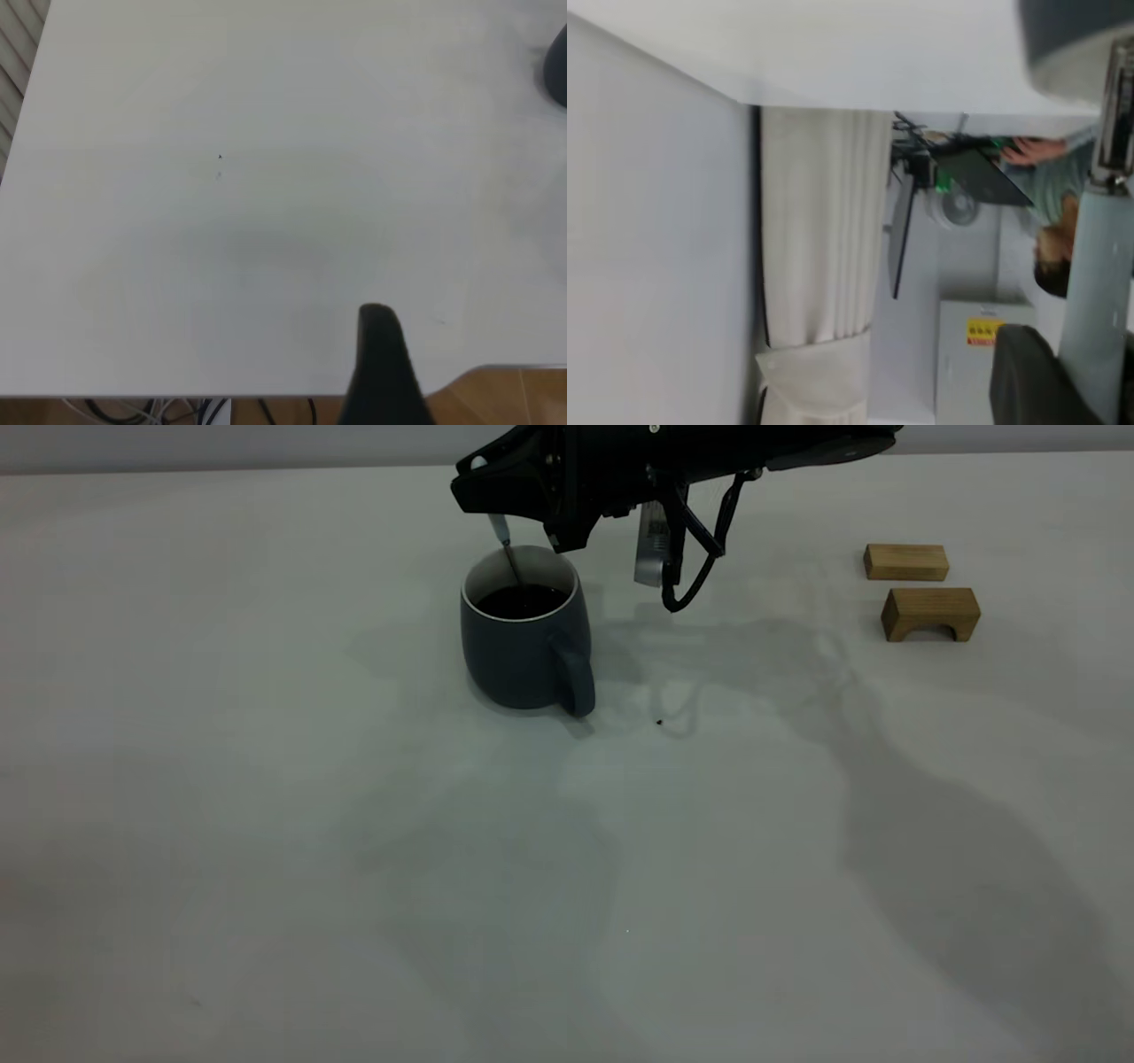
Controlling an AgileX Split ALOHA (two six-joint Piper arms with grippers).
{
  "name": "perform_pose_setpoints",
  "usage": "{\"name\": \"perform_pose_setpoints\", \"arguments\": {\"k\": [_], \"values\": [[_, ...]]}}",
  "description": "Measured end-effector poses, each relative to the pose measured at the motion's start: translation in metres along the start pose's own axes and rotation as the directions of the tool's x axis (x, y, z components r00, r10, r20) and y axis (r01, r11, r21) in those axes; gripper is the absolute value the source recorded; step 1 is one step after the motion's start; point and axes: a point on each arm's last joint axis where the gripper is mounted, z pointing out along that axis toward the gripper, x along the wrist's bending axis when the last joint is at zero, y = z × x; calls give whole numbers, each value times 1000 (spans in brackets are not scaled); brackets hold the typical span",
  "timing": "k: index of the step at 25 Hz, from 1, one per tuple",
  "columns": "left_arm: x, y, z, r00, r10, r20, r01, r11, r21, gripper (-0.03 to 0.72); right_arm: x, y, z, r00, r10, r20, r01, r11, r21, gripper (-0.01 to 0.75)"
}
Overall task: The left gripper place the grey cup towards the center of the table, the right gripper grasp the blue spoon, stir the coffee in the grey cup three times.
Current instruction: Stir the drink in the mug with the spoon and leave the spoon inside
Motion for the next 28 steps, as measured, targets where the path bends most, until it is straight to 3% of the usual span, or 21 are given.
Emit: {"name": "perform_pose_setpoints", "arguments": {"k": [8,15,19,23,28], "values": [[0,0,0,1000,0,0,0,1000,0,587,6,9,-16,999,-29,39,30,999,-14,145],[0,0,0,1000,0,0,0,1000,0,587,0,9,-23,972,172,162,-170,985,-24,145],[0,0,0,1000,0,0,0,1000,0,587,-3,6,-23,948,256,191,-257,966,-20,145],[0,0,0,1000,0,0,0,1000,0,587,-5,1,-18,948,252,197,-259,966,11,145],[0,0,0,1000,0,0,0,1000,0,586,-6,-4,-11,981,109,162,-120,991,59,145]]}}
